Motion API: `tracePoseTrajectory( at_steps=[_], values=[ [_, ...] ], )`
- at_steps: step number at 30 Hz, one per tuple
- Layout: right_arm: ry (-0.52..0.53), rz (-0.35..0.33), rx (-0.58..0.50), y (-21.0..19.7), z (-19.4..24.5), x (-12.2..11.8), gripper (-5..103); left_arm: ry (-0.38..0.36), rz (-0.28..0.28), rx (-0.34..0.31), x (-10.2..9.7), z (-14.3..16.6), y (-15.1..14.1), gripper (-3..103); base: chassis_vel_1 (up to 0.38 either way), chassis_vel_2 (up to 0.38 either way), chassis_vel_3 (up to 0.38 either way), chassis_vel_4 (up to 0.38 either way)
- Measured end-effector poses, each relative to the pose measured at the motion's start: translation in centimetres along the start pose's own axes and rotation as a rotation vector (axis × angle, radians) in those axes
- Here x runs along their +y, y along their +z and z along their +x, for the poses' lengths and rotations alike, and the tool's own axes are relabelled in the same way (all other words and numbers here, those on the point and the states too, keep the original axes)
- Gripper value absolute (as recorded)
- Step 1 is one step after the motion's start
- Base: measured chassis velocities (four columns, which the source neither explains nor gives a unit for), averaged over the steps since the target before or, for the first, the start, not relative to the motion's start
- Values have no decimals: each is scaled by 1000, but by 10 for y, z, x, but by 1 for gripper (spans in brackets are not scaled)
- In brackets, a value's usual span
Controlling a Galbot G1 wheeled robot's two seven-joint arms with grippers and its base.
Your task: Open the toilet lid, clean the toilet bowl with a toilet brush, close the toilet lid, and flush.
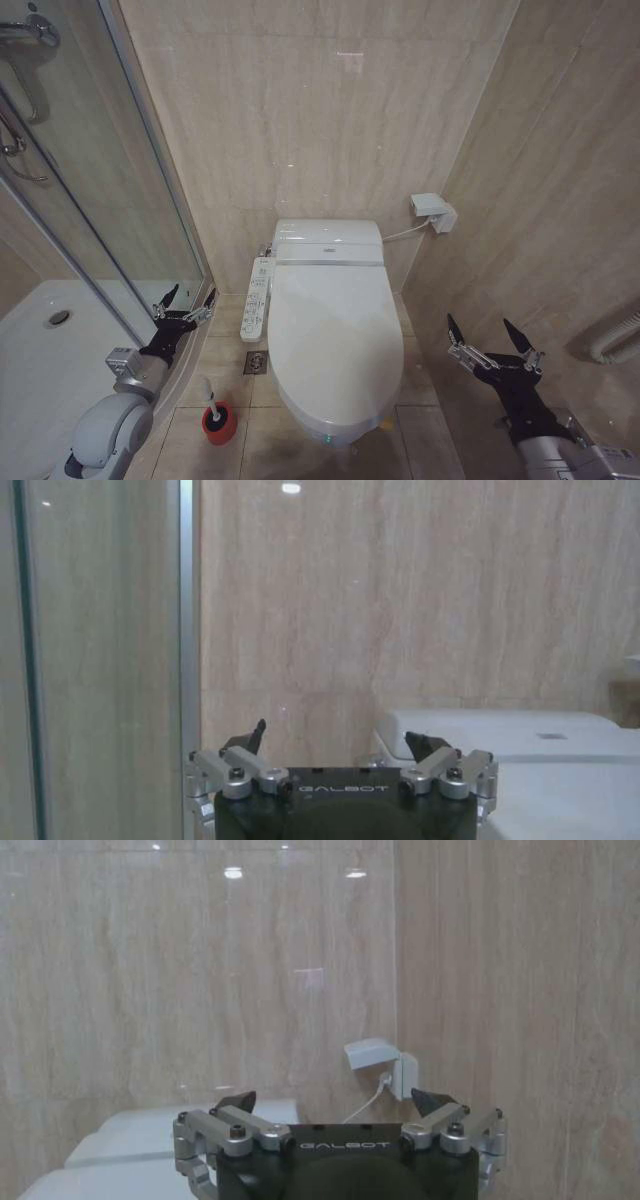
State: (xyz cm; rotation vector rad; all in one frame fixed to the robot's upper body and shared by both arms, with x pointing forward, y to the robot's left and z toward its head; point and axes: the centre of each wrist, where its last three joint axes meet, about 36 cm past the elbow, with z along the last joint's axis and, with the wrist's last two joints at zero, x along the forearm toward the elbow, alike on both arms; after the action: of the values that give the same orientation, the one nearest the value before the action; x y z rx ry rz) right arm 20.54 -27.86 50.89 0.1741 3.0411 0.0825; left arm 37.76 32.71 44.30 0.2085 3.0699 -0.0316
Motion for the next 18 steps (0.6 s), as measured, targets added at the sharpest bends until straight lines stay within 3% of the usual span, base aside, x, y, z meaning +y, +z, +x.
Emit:
tracePoseTrajectory(
  at_steps=[6, 13, 18],
  values=[
    [0, 0, 0, 0, 0, 0, 100, 15, 2, -2, 7, -12, 6, 95, 0, 0, 0, 0],
    [0, 0, 0, 0, 0, 0, 100, 72, -4, -13, 42, -70, 28, 94, 0, 0, 0, 0],
    [0, 0, 0, 0, 0, 0, 100, 101, -10, -13, 47, -93, 33, 94, 0, 0, 0, 0]
  ],
)
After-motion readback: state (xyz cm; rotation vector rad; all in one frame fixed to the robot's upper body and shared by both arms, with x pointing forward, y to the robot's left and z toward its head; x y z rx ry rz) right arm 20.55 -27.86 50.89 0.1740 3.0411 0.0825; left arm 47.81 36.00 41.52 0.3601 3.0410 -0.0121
